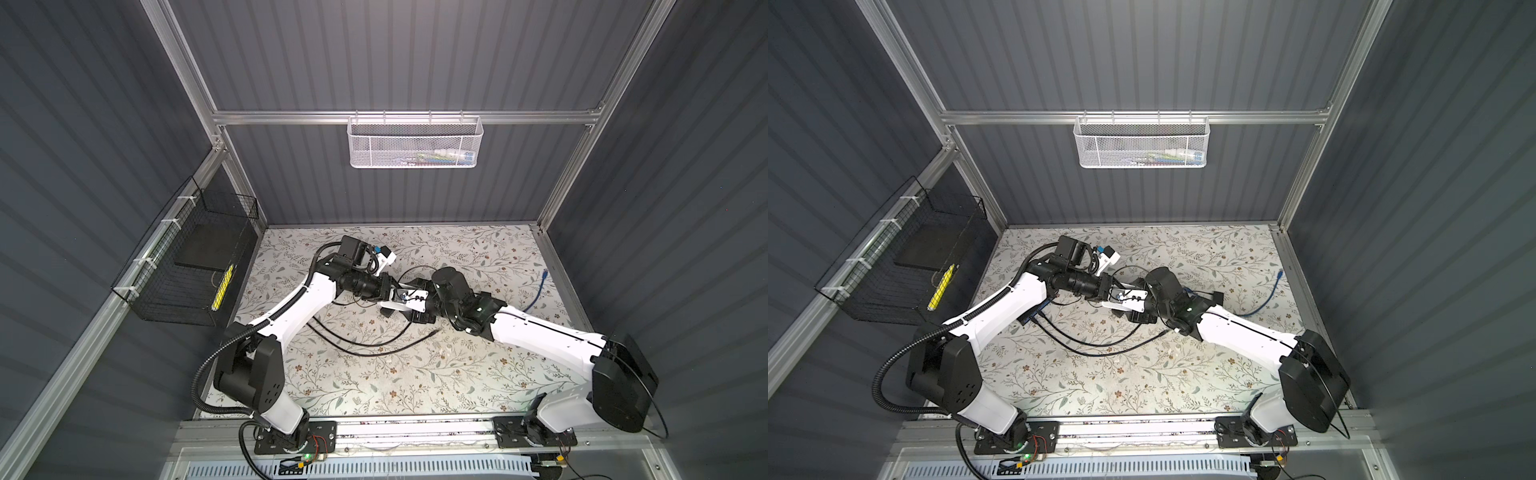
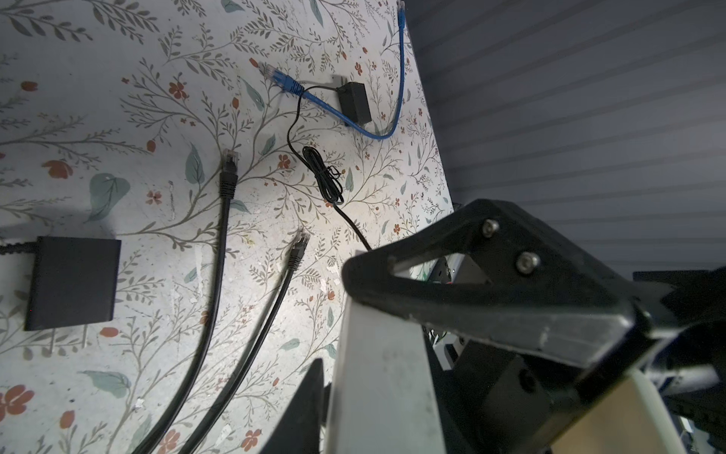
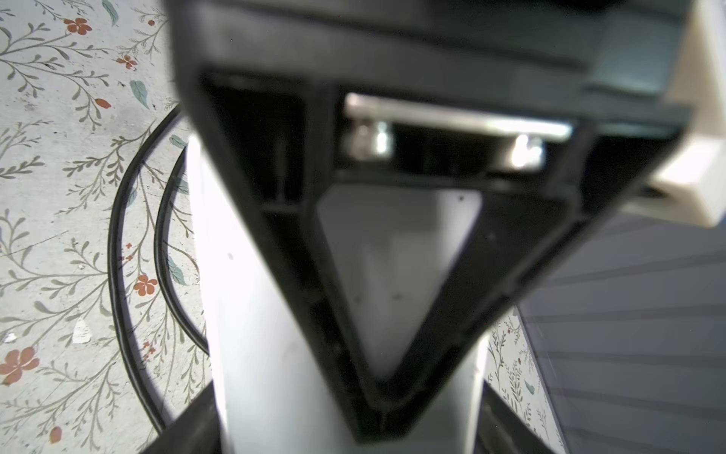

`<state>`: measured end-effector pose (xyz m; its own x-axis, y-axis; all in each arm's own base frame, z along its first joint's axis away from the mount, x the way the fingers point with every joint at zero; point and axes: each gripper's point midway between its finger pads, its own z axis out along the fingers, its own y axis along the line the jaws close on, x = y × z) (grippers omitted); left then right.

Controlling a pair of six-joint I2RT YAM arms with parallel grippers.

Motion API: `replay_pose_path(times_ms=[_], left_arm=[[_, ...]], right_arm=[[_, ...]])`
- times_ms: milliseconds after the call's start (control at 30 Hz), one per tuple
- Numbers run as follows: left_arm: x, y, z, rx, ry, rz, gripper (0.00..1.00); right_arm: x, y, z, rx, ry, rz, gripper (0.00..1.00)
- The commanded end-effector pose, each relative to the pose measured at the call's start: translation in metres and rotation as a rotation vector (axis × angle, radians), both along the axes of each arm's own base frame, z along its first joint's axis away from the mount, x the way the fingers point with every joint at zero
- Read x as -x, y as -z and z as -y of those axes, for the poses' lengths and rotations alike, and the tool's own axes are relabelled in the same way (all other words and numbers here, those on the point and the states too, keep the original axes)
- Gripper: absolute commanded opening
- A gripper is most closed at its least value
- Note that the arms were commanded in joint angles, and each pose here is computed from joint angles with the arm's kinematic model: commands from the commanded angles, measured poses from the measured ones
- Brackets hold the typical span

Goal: Insert the plug into the switch port

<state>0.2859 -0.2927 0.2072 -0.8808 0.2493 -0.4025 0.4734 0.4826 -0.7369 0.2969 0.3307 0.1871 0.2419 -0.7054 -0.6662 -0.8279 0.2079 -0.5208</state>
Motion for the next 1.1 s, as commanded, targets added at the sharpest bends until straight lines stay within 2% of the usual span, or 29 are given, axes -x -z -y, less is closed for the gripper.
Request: replay_pose_path(times_ms=[0,67,100,233,367,500,633,833,967,1067], left_arm=[[0.021,-0.007,0.004,0.031,0.026,-0.101,0.16],[0.021,-0.005,0.004,0.03,0.027,-0.107,0.03],[0.02,-0.003,0.004,0.021,0.021,-0.11,0.0],[0.016,0.002,-0.001,-0.018,-0.012,-0.101,0.0],[0.004,0.003,-0.01,-0.069,-0.093,-0.079,0.0],[-0.012,0.009,-0.026,-0.134,-0.229,-0.067,0.0],[-0.018,0.007,-0.025,-0.087,-0.288,-0.052,0.0],[-0.02,0.014,-0.017,-0.054,-0.256,-0.065,0.0],[-0.033,0.024,-0.034,-0.138,-0.384,-0.058,0.0],[-0.045,0.005,-0.042,-0.087,-0.483,-0.032,0.0]], right_arm=[[-0.022,-0.025,-0.009,-0.043,0.058,0.079,0.48],[-0.025,-0.024,-0.008,-0.052,0.076,0.061,0.53],[-0.026,-0.022,-0.007,-0.055,0.087,0.044,0.56],[-0.034,-0.013,0.008,-0.062,0.195,-0.046,0.67],[-0.032,0.004,0.042,-0.113,0.358,-0.193,0.73],[-0.027,0.014,0.086,-0.25,0.541,-0.29,0.79],[-0.024,0.028,0.123,-0.32,0.675,-0.366,0.8],[-0.011,0.041,0.119,-0.289,0.643,-0.451,0.83],[-0.033,0.055,0.146,-0.237,0.832,-0.424,0.83],[-0.044,0.072,0.167,-0.122,0.963,-0.444,0.82]])
